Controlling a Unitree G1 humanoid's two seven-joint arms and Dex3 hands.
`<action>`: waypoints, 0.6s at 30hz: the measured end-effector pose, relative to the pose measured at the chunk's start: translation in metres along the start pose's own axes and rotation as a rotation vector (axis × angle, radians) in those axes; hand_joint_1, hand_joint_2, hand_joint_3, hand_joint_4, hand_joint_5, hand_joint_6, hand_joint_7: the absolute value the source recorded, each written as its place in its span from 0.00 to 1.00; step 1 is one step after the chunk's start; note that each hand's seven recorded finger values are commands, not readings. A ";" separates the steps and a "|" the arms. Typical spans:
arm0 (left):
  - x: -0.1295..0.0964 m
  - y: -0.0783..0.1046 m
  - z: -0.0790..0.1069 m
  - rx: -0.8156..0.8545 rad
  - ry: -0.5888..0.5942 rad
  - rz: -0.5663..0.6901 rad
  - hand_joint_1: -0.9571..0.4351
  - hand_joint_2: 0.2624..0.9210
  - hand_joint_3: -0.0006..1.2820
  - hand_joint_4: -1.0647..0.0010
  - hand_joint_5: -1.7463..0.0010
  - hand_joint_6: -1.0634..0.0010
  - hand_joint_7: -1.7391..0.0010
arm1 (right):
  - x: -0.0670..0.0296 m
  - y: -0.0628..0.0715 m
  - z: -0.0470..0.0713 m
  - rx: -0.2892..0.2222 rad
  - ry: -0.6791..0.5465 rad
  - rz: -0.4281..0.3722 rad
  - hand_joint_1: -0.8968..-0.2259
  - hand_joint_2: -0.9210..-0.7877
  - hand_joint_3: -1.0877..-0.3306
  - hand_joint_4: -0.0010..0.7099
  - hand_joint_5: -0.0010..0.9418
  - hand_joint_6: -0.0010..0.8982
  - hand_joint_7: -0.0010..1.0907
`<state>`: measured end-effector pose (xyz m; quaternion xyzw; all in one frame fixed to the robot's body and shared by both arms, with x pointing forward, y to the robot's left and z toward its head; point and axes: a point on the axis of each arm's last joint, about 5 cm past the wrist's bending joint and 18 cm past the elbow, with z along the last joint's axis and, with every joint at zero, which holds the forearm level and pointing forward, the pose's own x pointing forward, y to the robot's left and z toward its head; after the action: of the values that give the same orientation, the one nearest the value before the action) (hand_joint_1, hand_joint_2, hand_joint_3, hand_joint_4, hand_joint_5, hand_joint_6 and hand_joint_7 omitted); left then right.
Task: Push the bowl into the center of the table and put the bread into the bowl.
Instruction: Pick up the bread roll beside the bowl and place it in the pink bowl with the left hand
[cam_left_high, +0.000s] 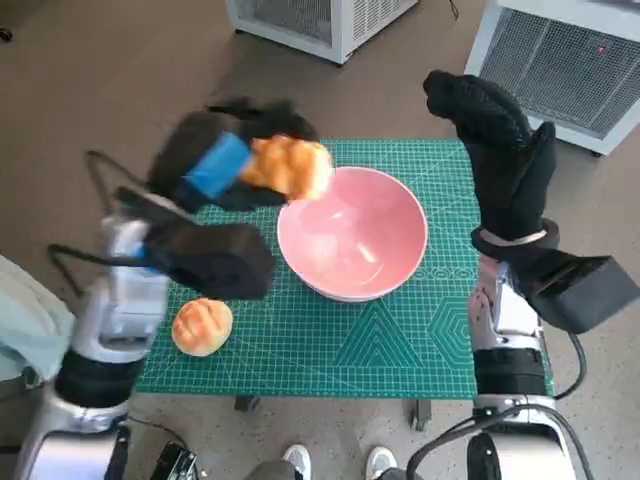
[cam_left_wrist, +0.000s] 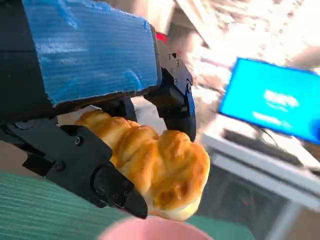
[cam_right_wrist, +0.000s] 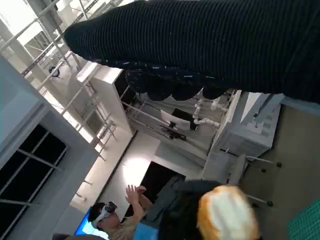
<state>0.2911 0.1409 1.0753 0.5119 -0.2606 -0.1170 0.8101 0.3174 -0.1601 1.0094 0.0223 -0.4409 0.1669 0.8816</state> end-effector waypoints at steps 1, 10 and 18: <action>0.003 -0.002 0.002 0.001 -0.013 -0.010 0.69 0.99 0.01 0.25 0.40 0.38 0.34 | -0.0003 0.000 0.000 0.001 -0.001 -0.001 0.31 0.00 0.42 0.38 0.00 0.14 0.43; 0.027 -0.029 0.004 0.014 -0.047 -0.133 0.69 1.00 0.02 0.27 0.40 0.40 0.33 | -0.0034 -0.001 0.000 0.002 0.000 -0.008 0.30 0.00 0.44 0.38 0.00 0.15 0.42; 0.035 -0.057 -0.005 0.016 -0.017 -0.225 0.69 1.00 0.08 0.34 0.32 0.49 0.30 | -0.0052 -0.002 0.001 0.001 -0.002 -0.008 0.30 0.00 0.44 0.38 0.00 0.15 0.41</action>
<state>0.3275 0.1028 1.0336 0.5433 -0.2092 -0.2097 0.7855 0.3140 -0.1639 1.0064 0.0247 -0.4416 0.1635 0.8818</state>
